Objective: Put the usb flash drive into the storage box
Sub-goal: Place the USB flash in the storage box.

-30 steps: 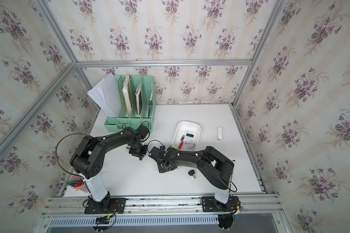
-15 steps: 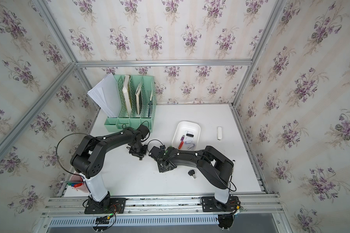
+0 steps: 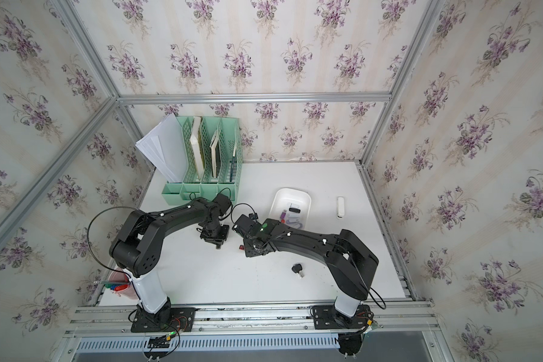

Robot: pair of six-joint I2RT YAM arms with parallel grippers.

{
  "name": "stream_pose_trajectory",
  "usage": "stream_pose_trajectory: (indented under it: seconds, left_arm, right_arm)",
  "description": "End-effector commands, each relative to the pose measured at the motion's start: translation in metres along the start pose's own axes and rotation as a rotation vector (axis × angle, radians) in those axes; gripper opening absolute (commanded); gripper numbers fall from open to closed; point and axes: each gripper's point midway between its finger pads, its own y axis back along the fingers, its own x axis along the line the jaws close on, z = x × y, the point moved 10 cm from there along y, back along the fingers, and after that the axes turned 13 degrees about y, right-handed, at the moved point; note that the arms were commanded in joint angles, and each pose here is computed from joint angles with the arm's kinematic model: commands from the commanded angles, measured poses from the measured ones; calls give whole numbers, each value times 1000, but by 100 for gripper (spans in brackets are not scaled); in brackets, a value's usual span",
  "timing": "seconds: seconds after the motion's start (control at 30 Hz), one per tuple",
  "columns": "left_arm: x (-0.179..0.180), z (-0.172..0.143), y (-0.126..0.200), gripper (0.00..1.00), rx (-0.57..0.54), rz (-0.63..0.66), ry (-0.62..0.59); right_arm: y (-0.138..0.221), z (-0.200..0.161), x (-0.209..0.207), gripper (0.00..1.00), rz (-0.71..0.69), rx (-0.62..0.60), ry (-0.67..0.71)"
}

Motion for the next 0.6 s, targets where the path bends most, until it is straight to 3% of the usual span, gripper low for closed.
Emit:
stream_pose_trajectory:
  seconds: [0.0, 0.3, 0.57]
  left_arm:
    - [1, -2, -11, 24, 30, 1, -7]
    - [-1, -1, -12, 24, 44, 1, -8]
    - [-3, 2, -18, 24, 58, 0, -6]
  right_arm:
    - [18, 14, -20, 17, -59, -38, -11]
    - [24, 61, -92, 17, -129, -99, -101]
    - [-10, 89, -138, 16, -131, -95, -162]
